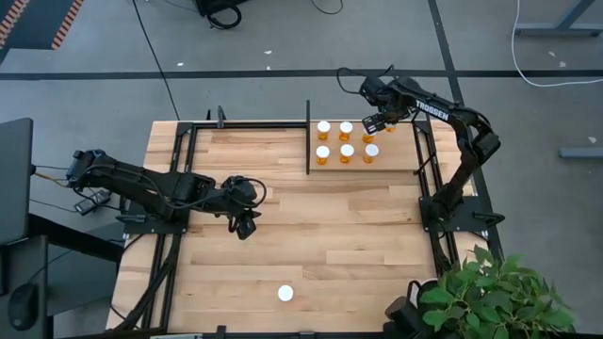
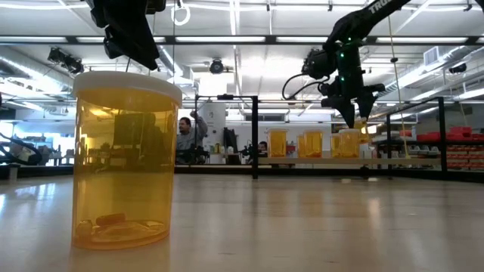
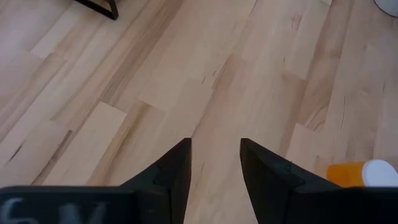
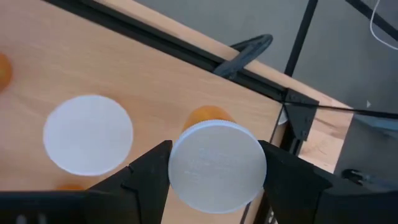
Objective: Pick and place medicine bottles onto shelf by color
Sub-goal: Put the orange pill bottle on the shelf
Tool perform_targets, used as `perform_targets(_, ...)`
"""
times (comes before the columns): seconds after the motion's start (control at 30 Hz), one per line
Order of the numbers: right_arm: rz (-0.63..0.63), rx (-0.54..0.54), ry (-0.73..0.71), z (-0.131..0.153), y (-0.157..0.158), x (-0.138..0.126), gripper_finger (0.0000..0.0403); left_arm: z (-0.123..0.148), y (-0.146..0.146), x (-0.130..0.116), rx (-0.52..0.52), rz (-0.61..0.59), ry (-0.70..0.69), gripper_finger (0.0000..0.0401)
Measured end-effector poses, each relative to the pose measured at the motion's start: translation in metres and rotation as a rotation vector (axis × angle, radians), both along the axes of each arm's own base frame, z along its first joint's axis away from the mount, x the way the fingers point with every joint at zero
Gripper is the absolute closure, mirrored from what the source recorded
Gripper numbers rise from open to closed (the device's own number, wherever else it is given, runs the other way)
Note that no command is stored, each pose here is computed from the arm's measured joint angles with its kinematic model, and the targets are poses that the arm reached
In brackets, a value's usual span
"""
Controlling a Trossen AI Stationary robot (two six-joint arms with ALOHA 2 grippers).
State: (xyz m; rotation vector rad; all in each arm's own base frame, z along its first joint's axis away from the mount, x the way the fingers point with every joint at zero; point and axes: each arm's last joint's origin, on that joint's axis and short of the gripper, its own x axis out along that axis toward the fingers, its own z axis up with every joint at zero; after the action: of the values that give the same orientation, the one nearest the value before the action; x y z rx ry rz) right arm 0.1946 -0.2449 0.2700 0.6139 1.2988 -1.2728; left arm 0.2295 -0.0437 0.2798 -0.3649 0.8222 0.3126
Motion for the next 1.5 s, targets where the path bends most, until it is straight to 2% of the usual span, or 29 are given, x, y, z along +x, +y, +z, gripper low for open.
perform_targets(0.23, 0.005, -0.003, 0.002, 0.000, -0.001, -0.001, 0.0170, 0.000, 0.000, 0.000, 0.000, 0.000, 0.000, 0.0263)
perform_targets(0.5, 0.173, 0.060, 0.074, -0.002, 0.001, -0.003, 0.0170, 0.000, 0.000, 0.000, 0.000, -0.001, 0.000, 0.0257)
perform_targets(0.63, 0.242, 0.127, 0.097, -0.012, 0.005, -0.005, 0.0170, 0.000, 0.000, 0.000, 0.002, -0.003, 0.001, 0.0253)
perform_targets(0.8, 0.254, 0.185, 0.099, -0.032, 0.010, -0.008, 0.0170, 0.000, 0.000, 0.000, -0.014, 0.015, -0.002, 0.0255)
perform_targets(1.13, 0.176, 0.042, -0.053, -0.020, 0.014, -0.034, 0.0170, 0.000, 0.000, 0.000, -0.027, 0.029, -0.004, 0.0248)
perform_targets(1.3, 0.124, 0.057, -0.105, -0.028, 0.019, -0.050, 0.0170, 0.000, 0.000, 0.000, -0.027, 0.030, -0.004, 0.0251)
perform_targets(1.5, 0.126, 0.030, -0.145, -0.028, 0.018, -0.049, 0.0170, 0.000, 0.000, 0.000, -0.029, 0.032, -0.005, 0.0253)
